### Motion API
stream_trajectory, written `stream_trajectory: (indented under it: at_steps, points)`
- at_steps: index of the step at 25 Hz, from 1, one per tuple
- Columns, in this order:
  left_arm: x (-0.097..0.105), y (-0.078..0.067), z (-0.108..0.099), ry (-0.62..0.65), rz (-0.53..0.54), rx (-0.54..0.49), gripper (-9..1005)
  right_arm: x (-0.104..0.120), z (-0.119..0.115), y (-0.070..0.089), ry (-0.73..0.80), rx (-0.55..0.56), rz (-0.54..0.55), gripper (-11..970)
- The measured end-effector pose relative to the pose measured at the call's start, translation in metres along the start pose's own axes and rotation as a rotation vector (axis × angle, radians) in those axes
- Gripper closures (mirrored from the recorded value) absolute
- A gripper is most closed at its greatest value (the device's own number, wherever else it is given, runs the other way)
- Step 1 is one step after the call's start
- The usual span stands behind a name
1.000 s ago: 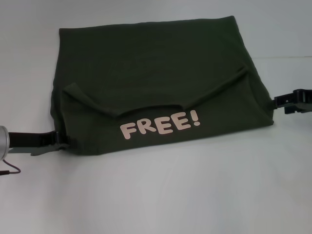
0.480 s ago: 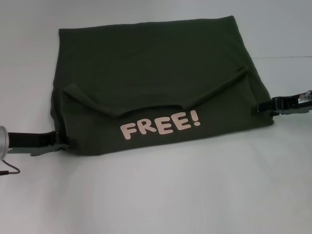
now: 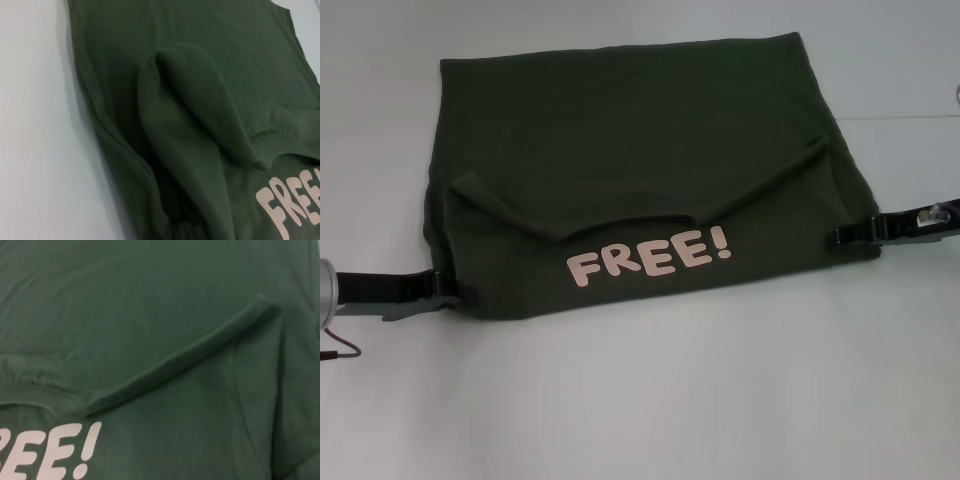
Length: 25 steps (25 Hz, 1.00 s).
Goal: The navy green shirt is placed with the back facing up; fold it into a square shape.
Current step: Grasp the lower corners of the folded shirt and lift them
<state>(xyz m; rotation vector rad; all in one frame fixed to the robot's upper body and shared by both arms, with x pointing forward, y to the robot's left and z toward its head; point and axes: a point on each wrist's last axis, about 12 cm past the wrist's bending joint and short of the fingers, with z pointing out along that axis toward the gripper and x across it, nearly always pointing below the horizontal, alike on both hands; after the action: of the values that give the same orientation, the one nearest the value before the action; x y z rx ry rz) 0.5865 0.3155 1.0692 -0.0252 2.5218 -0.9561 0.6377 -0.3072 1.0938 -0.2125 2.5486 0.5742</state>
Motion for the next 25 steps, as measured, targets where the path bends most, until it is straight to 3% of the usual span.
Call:
stream_trajectory:
  at_steps: [10, 19, 25]
  points:
    - [0.0, 0.0, -0.001, 0.002, -0.001, 0.007, 969, 0.003, 0.006, 0.004, 0.0, 0.0, -0.007, 382]
    - [-0.001, -0.001, -0.001, 0.0, -0.001, 0.009, 969, 0.005, 0.001, -0.004, -0.003, 0.014, 0.004, 462]
    - [-0.001, -0.001, -0.001, -0.001, -0.002, 0.011, 969, 0.006, -0.003, -0.007, -0.002, 0.002, 0.01, 683]
